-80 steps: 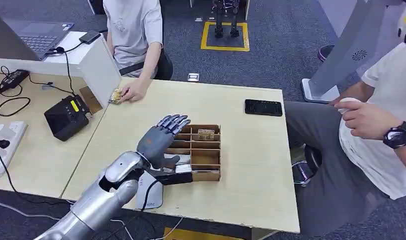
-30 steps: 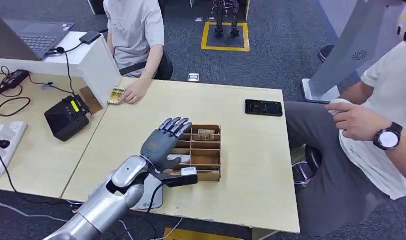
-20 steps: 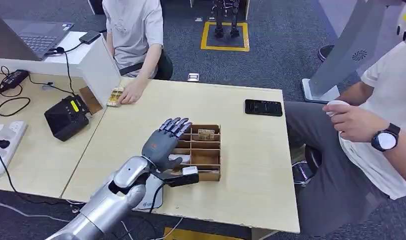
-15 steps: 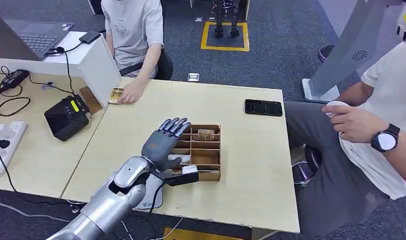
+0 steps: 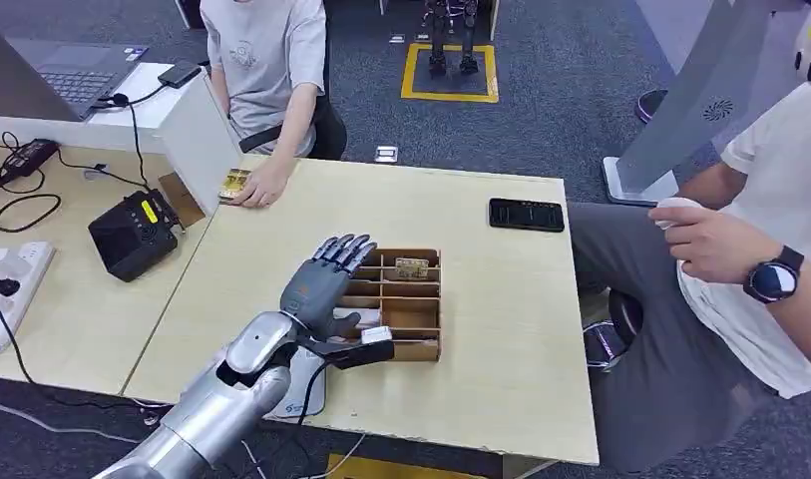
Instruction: Pass the card to the sensor for recognition and then transmit it.
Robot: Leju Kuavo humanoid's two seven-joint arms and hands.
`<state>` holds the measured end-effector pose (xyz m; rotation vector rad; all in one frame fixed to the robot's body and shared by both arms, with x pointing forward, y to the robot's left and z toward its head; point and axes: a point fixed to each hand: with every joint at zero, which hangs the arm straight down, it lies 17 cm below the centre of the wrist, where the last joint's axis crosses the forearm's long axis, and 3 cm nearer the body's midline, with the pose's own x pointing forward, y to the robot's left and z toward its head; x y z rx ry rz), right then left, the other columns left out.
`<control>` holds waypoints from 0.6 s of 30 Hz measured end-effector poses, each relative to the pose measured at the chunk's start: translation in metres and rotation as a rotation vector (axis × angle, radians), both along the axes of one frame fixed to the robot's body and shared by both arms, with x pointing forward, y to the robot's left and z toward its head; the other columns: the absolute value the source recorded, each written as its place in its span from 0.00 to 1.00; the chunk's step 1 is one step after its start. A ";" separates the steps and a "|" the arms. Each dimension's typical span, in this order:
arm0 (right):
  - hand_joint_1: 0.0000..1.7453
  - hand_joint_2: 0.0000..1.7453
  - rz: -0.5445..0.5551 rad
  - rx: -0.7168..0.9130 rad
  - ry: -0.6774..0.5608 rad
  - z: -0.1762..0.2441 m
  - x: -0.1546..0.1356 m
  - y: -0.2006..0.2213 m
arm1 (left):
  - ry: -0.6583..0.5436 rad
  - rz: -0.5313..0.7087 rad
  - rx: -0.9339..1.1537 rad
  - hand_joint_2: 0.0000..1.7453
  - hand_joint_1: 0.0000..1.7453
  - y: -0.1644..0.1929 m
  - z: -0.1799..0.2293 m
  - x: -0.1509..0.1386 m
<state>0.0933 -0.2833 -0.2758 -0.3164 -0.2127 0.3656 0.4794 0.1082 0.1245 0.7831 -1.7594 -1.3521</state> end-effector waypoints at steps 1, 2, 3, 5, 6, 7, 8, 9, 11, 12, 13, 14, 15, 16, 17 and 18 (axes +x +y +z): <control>0.00 0.00 0.000 0.000 0.000 0.000 0.000 0.000 | 0.000 -0.002 -0.003 1.00 0.00 0.000 0.000 0.000; 0.00 0.00 0.000 0.000 0.000 0.000 0.000 0.000 | -0.002 -0.004 -0.006 1.00 0.00 0.000 0.001 0.000; 0.00 0.00 0.000 0.000 0.000 0.000 0.000 0.000 | -0.002 -0.003 -0.014 1.00 0.00 0.000 0.002 0.001; 0.00 0.00 0.001 0.000 0.000 0.000 0.000 0.000 | -0.003 -0.004 -0.025 1.00 0.00 0.000 0.004 0.001; 0.00 0.00 0.001 0.000 0.000 0.000 0.000 0.000 | -0.002 -0.004 -0.029 1.00 0.00 -0.001 0.004 0.001; 0.00 0.00 0.001 -0.001 0.000 0.000 0.000 0.000 | -0.002 -0.004 -0.031 1.00 0.00 -0.001 0.005 0.001; 0.00 0.00 0.001 0.000 0.000 0.000 0.000 0.000 | -0.001 -0.004 -0.034 1.00 0.00 -0.002 0.005 0.001; 0.00 0.00 0.001 0.000 0.000 0.000 0.000 0.000 | -0.001 -0.004 -0.036 1.00 0.00 -0.002 0.005 0.001; 0.00 0.00 0.001 -0.001 0.000 0.000 0.000 0.000 | -0.001 -0.004 -0.038 1.00 0.00 -0.003 0.005 0.001; 0.00 0.00 0.001 -0.001 0.000 0.000 0.000 0.000 | -0.001 -0.005 -0.039 1.00 0.00 -0.003 0.006 0.001; 0.00 0.00 0.001 0.000 0.000 0.000 0.000 0.000 | -0.001 -0.005 -0.040 1.00 0.00 -0.004 0.006 0.001; 0.00 0.00 0.001 -0.001 0.000 0.000 0.000 0.000 | -0.001 -0.005 -0.041 1.00 0.00 -0.004 0.006 0.001; 0.00 0.00 0.001 -0.001 0.000 0.000 0.000 0.000 | -0.001 -0.005 -0.041 1.00 0.00 -0.004 0.006 0.001; 0.00 0.00 0.003 -0.001 0.000 0.000 0.000 0.000 | -0.001 -0.006 -0.042 1.00 0.00 -0.004 0.006 0.001; 0.00 0.00 0.006 -0.002 0.000 0.000 0.000 0.000 | -0.001 -0.007 -0.041 1.00 0.00 -0.005 0.006 0.001; 0.00 0.00 0.010 -0.002 0.000 0.000 0.000 0.000 | -0.003 -0.009 -0.036 1.00 0.00 -0.005 0.006 0.001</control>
